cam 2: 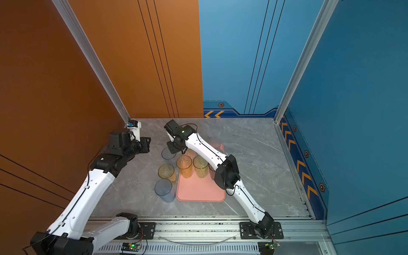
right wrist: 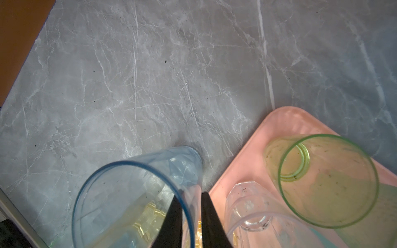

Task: Place the glasses into the tray
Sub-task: Pick up the glass from the center of the table.

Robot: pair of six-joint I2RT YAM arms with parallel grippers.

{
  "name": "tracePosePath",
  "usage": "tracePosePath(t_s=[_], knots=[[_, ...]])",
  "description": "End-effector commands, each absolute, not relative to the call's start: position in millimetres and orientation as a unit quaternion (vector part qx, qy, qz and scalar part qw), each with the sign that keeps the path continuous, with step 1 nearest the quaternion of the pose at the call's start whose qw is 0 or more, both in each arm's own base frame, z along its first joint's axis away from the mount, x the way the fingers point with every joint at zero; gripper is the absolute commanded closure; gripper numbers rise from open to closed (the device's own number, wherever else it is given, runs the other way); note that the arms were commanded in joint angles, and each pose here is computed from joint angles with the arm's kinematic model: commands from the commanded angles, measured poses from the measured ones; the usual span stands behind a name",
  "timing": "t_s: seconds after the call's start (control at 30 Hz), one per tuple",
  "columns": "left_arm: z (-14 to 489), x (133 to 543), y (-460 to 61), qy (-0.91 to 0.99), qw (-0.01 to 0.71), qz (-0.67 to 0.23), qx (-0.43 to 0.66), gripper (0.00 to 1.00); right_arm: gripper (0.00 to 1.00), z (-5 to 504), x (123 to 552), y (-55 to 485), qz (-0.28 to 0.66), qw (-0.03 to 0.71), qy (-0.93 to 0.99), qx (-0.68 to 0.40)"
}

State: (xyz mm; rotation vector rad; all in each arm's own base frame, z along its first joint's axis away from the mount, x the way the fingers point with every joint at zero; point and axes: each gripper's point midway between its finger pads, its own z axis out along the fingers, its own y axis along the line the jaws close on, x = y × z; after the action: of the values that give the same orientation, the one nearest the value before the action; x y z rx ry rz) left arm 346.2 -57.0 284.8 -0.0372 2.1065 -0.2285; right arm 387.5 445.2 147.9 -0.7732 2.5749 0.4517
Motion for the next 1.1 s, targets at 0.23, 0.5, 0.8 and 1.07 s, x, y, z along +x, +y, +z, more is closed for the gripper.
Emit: tracePosePath(t_s=[0.23,0.5,0.8,1.07], knots=[[285.2,346.6,-57.1,0.864,0.494,-0.1,-0.009,0.73,0.91,158.5,395.7,442.9,0.146,0.234,0.919,-0.281],[284.9,346.1,-55.6,0.864,0.494,-0.098,-0.011,0.73,0.99,171.4,398.1,445.1,0.145,0.256,0.914,-0.281],[281.8,345.8,-53.3,0.865,0.492,-0.096,-0.013,0.73,1.0,208.6,406.6,450.4,0.168,0.306,0.898,-0.268],[279.0,345.7,-48.4,0.868,0.489,-0.084,-0.016,0.73,1.0,270.4,423.9,437.6,0.192,0.388,0.871,-0.232]])
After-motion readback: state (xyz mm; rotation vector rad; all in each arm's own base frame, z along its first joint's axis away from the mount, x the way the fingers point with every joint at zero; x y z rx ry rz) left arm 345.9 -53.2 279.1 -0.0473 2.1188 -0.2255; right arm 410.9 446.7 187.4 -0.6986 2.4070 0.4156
